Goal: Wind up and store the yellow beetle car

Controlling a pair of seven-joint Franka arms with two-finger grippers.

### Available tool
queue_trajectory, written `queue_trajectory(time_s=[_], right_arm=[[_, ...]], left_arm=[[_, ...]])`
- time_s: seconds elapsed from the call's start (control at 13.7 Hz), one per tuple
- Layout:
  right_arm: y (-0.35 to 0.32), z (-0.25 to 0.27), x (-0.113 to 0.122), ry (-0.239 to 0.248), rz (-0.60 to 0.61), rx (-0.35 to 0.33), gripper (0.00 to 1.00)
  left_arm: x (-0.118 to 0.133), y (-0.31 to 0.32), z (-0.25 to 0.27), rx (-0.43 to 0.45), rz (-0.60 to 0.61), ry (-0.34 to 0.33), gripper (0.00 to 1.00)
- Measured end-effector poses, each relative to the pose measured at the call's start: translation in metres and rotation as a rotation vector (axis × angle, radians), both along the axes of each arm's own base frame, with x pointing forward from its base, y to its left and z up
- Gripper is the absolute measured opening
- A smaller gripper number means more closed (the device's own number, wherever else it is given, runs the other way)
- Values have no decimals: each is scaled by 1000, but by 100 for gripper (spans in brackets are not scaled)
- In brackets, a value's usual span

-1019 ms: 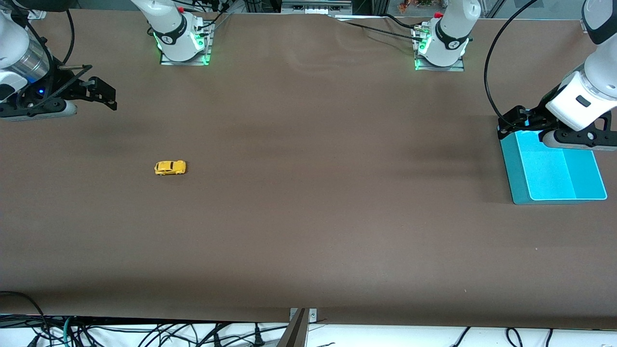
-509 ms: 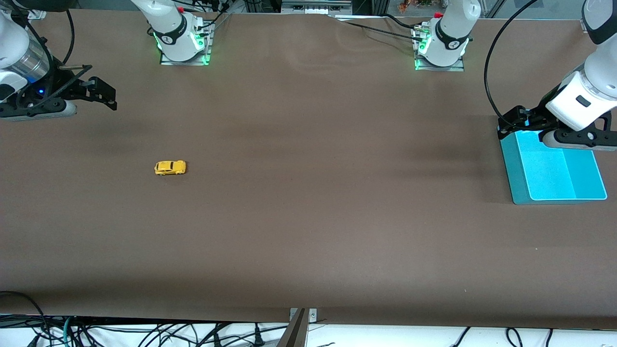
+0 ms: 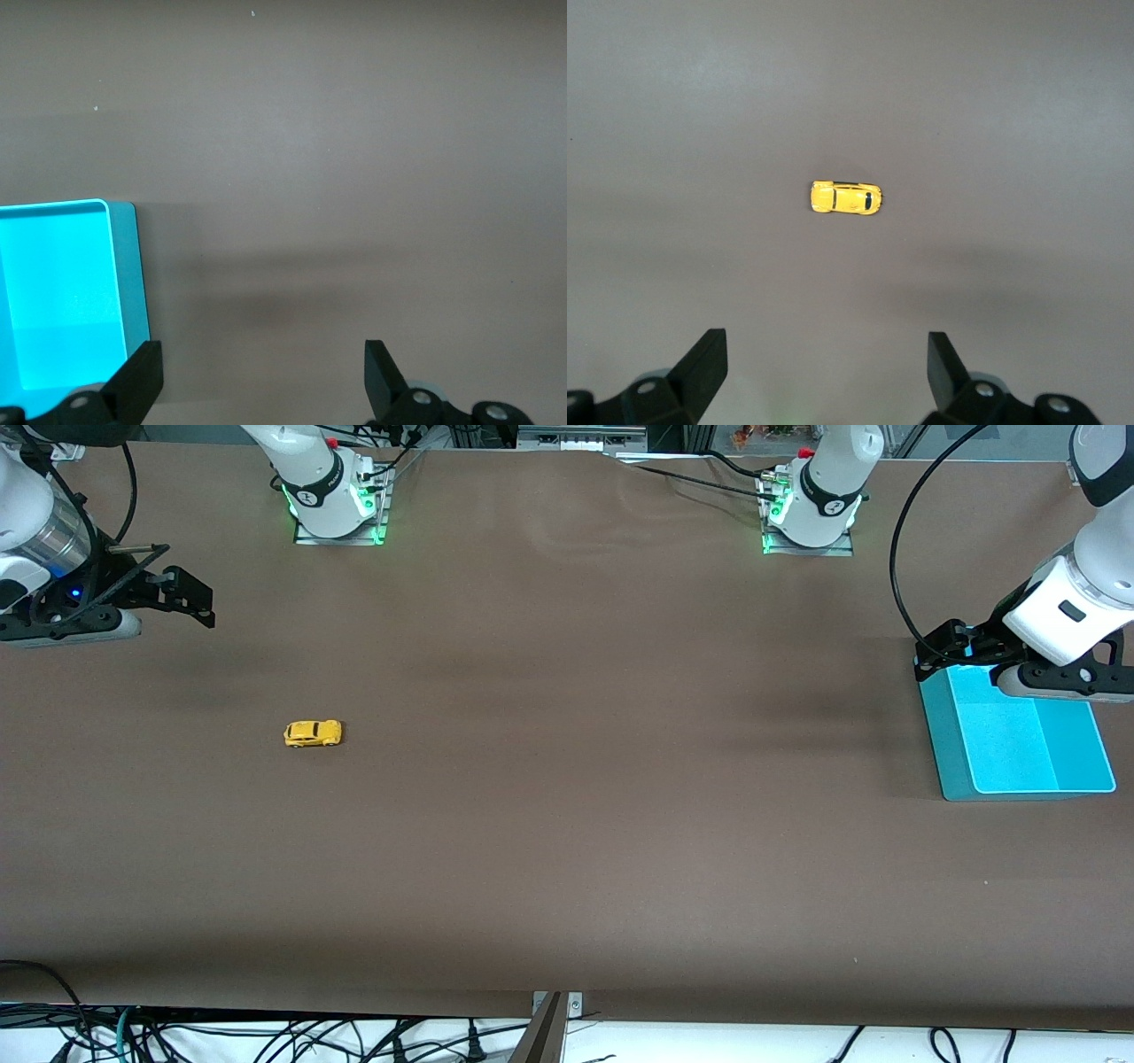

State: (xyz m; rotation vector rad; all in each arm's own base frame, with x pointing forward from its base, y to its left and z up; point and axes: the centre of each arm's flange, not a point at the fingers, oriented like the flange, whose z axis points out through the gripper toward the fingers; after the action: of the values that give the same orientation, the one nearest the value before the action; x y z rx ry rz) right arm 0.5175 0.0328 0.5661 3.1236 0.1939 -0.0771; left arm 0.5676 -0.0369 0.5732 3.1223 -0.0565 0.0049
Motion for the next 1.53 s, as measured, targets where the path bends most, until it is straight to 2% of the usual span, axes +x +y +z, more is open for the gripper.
queue_trajectory(time_s=[0.44,0.95,1.24,1.53], right_arm=[[-1,-14,0,14,-1,0,100],[-2,-61,2,1,5,2,100],[-4,-110,-2,-13,113,8,100],[-5,-169,-11,-25,349,18,100]], left_arm=[[0,0,0,0,0,0,100],[-1,0,-1,1,0,11,100],[-1,0,-1,1,0,12,100],[-1,0,-1,1,0,12,100]])
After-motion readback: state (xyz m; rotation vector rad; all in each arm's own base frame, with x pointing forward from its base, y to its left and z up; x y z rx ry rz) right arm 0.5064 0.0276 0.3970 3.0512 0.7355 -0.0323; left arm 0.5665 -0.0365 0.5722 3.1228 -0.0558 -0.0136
